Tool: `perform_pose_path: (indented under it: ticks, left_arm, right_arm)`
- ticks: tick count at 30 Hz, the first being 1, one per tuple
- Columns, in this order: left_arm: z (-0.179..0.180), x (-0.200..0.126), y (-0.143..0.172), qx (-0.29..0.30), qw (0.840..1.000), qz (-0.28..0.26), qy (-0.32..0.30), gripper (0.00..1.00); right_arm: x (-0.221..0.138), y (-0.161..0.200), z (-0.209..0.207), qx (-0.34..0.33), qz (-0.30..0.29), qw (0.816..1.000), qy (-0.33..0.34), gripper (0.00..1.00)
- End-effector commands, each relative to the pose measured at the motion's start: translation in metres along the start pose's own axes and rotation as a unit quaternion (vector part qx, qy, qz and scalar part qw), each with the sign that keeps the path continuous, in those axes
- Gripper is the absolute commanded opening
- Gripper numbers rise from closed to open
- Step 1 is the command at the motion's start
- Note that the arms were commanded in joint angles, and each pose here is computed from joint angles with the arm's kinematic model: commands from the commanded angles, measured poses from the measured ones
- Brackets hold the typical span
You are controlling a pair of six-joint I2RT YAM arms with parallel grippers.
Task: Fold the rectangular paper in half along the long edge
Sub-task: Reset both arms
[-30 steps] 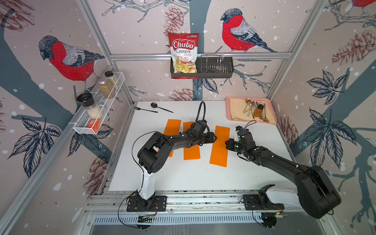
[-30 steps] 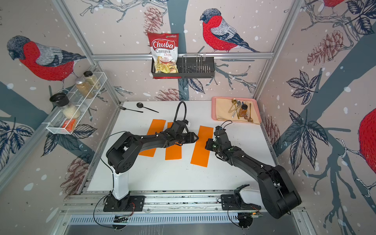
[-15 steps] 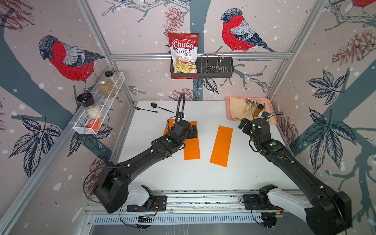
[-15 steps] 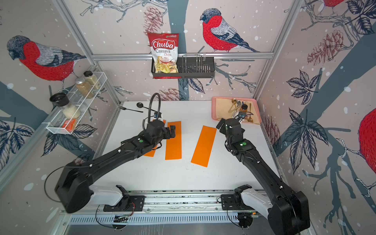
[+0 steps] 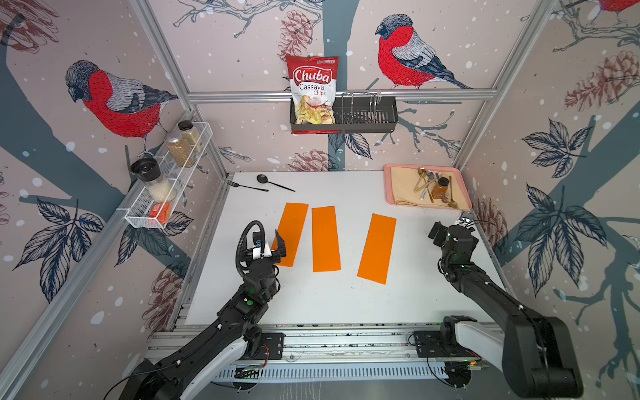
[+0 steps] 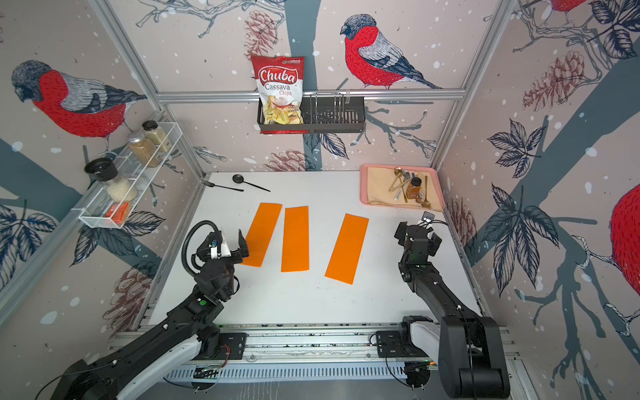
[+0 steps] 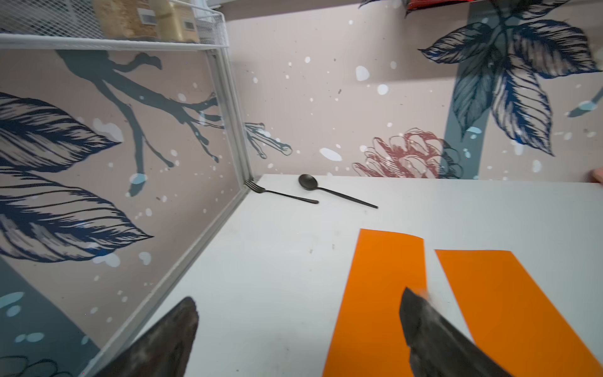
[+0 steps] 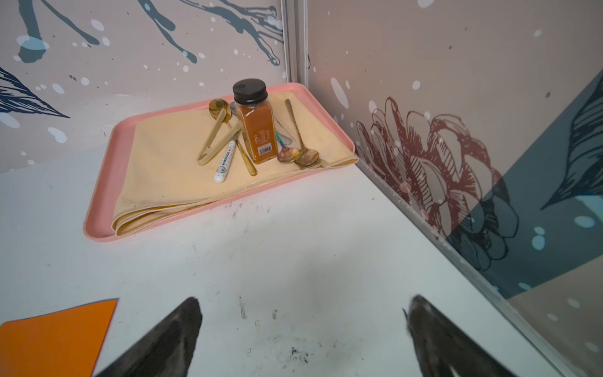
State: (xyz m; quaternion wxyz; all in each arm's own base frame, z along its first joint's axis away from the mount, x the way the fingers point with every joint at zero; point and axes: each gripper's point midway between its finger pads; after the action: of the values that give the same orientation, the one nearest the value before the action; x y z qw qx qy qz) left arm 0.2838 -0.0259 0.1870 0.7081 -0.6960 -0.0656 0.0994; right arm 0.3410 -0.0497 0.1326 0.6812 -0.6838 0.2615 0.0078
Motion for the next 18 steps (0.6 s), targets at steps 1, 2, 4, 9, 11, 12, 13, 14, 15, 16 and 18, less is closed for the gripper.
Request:
perform_pose_path:
  ticks: [1,2,4,9,11,12,13,14,15,16,18]
  left_arm:
    - [0.001,0.005,-0.009,0.002,0.999,-0.037,0.005,0.99]
    - [0.000,0.008,-0.001,0.005,1.000,-0.025,0.007,0.99]
    - [0.005,0.017,0.010,-0.003,1.000,-0.008,0.001,0.98]
    - [0.032,0.049,0.028,-0.059,0.998,0.021,-0.013,0.99]
    - [0.036,0.065,0.034,-0.074,0.997,0.035,-0.001,0.98]
    - [0.037,0.070,0.036,-0.079,0.996,0.040,0.002,0.99]
    - [0.036,0.075,0.036,-0.086,0.996,0.035,0.015,0.99]
    - [0.032,0.077,0.034,-0.080,0.996,0.026,0.032,0.99]
    - [0.029,0.080,0.029,-0.074,0.996,0.010,0.042,0.98]
    - [0.024,0.082,0.026,-0.057,0.997,-0.002,0.055,0.99]
    - [0.018,0.089,0.033,-0.049,0.996,0.005,0.071,0.99]
  right_arm:
    - [0.003,-0.014,0.014,0.009,-0.059,0.997,-0.040,1.00]
    - [0.001,-0.013,0.015,0.014,-0.074,0.996,-0.044,1.00]
    - [0.001,-0.011,0.011,0.032,-0.096,0.994,-0.038,1.00]
    - [0.002,-0.023,0.017,0.022,-0.152,0.987,-0.055,1.00]
    - [0.010,-0.018,0.011,0.035,-0.142,0.988,-0.042,1.00]
    - [0.011,-0.011,0.008,0.042,-0.139,0.989,-0.041,1.00]
    - [0.007,-0.008,0.007,0.045,-0.152,0.986,-0.043,1.00]
    - [0.002,-0.006,0.009,0.040,-0.166,0.984,-0.053,1.00]
    - [-0.007,-0.010,0.013,0.032,-0.194,0.978,-0.070,1.00]
    - [-0.013,-0.013,0.017,0.025,-0.204,0.976,-0.076,1.00]
    - [-0.008,-0.010,0.023,0.014,-0.188,0.979,-0.084,1.00]
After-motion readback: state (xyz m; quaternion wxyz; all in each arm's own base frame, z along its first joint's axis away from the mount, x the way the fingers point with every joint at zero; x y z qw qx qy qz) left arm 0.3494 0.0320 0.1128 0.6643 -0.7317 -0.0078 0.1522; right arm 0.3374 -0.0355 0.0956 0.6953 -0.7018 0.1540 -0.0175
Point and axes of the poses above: each gripper's point midway between its finger pads, its own x axis out along the fingers, its own z axis along the line the jaws close on, y = z × x, and after that the axes turned 5 degrees about -x, right-handed
